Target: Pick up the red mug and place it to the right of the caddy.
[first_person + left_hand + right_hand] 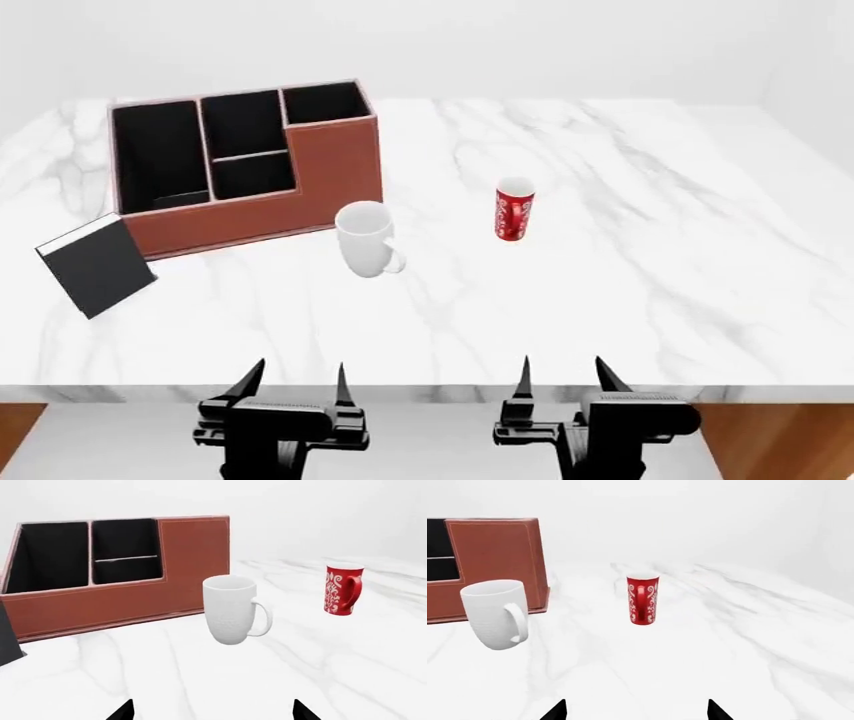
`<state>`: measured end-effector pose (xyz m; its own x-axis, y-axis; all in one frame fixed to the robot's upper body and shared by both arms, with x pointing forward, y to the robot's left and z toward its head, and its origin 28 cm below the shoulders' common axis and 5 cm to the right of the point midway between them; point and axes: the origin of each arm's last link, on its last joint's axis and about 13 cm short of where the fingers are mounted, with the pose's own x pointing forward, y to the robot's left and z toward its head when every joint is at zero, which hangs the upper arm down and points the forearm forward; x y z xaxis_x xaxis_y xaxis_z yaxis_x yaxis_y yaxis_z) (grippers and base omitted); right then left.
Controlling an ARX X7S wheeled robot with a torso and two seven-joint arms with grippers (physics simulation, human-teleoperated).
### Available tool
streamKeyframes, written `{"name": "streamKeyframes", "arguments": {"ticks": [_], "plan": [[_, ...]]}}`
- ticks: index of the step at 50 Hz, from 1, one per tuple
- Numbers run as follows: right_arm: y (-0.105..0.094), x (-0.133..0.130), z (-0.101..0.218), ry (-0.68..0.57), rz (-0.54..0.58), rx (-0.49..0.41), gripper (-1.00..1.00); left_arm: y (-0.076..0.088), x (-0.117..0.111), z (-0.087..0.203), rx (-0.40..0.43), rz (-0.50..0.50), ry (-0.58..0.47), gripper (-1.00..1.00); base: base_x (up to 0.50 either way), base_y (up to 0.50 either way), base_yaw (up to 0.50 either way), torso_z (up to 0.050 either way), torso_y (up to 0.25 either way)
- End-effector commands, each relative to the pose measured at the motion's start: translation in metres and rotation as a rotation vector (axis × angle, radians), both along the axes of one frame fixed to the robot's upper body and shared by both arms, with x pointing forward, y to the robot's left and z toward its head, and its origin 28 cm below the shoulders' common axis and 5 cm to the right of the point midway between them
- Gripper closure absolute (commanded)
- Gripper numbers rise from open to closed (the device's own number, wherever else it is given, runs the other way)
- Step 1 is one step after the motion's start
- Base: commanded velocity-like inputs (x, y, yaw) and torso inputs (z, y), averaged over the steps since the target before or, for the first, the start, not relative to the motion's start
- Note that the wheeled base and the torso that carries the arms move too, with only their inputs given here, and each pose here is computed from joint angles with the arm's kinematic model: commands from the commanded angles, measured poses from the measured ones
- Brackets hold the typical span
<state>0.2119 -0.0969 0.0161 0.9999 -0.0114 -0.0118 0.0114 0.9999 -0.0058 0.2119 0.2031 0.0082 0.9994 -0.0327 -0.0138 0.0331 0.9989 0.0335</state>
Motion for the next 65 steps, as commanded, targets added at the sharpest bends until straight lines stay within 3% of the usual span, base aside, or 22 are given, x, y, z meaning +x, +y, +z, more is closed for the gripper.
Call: {"name": "streamKeyframes", "arguments": {"ticks": [1,3,5,6,9,14,17,18,19,20,21,22,25,65], "plan": [[-0.001,0.004,0.010,0.032,0.012,0.031,-1.00,0.003,0.002,0.031,0.005,0.019,-0.009,-1.00,0.00,0.00,0.00,0.000,0.000],[-0.002,0.009,0.026,0.027,0.011,0.039,-1.00,0.004,0.004,0.057,0.018,0.018,-0.010,-1.00,0.00,0.00,0.00,0.000,0.000],[-0.001,0.014,0.041,-0.002,0.001,-0.003,-1.00,0.007,0.006,0.091,0.082,0.019,-0.058,-1.00,0.00,0.00,0.00,0.000,0.000],[0.000,0.016,0.060,-0.054,0.012,0.018,-1.00,0.009,0.007,0.127,0.034,0.024,-0.131,-1.00,0.00,0.00,0.00,0.000,0.000],[0.001,0.020,0.089,-0.120,-0.006,0.057,-1.00,0.009,0.002,0.165,0.034,0.008,-0.175,-1.00,0.00,0.00,0.00,0.000,0.000],[0.002,0.031,0.118,-0.137,0.013,0.126,-1.00,0.005,-0.014,0.187,0.058,-0.030,-0.253,-1.00,0.00,0.00,0.00,0.000,0.000],[0.001,0.033,0.114,-0.133,0.004,0.129,-1.00,0.004,-0.018,0.183,0.060,-0.034,-0.249,-1.00,0.00,0.00,0.00,0.000,0.000],[0.001,0.034,0.109,-0.115,0.024,0.123,-1.00,0.005,-0.018,0.177,0.027,-0.061,-0.237,-1.00,0.00,0.00,0.00,0.000,0.000],[0.001,0.034,0.109,-0.112,0.006,0.116,-1.00,0.005,-0.016,0.178,0.072,-0.048,-0.222,-1.00,0.00,0.00,0.00,0.000,0.000],[0.001,0.034,0.109,-0.121,0.010,0.127,-1.00,0.006,-0.016,0.179,0.064,-0.034,-0.270,-1.00,0.00,0.00,0.00,0.000,0.000],[0.001,0.032,0.110,-0.126,0.022,0.143,-1.00,0.007,-0.016,0.180,0.011,-0.044,-0.251,-1.00,0.00,0.00,0.00,0.000,0.000],[0.003,0.032,0.108,-0.121,0.020,0.123,-1.00,0.008,-0.015,0.179,0.042,-0.032,-0.248,-1.00,0.00,0.00,0.00,0.000,0.000],[0.004,0.030,0.105,-0.122,0.057,0.120,-1.00,0.010,-0.015,0.179,0.033,-0.029,-0.249,-1.00,0.11,0.00,0.00,0.000,0.000],[0.003,0.024,0.109,-0.157,0.060,0.113,-1.00,0.014,-0.014,0.179,0.048,-0.019,-0.256,-1.00,0.50,0.00,0.00,0.000,0.001]]}}
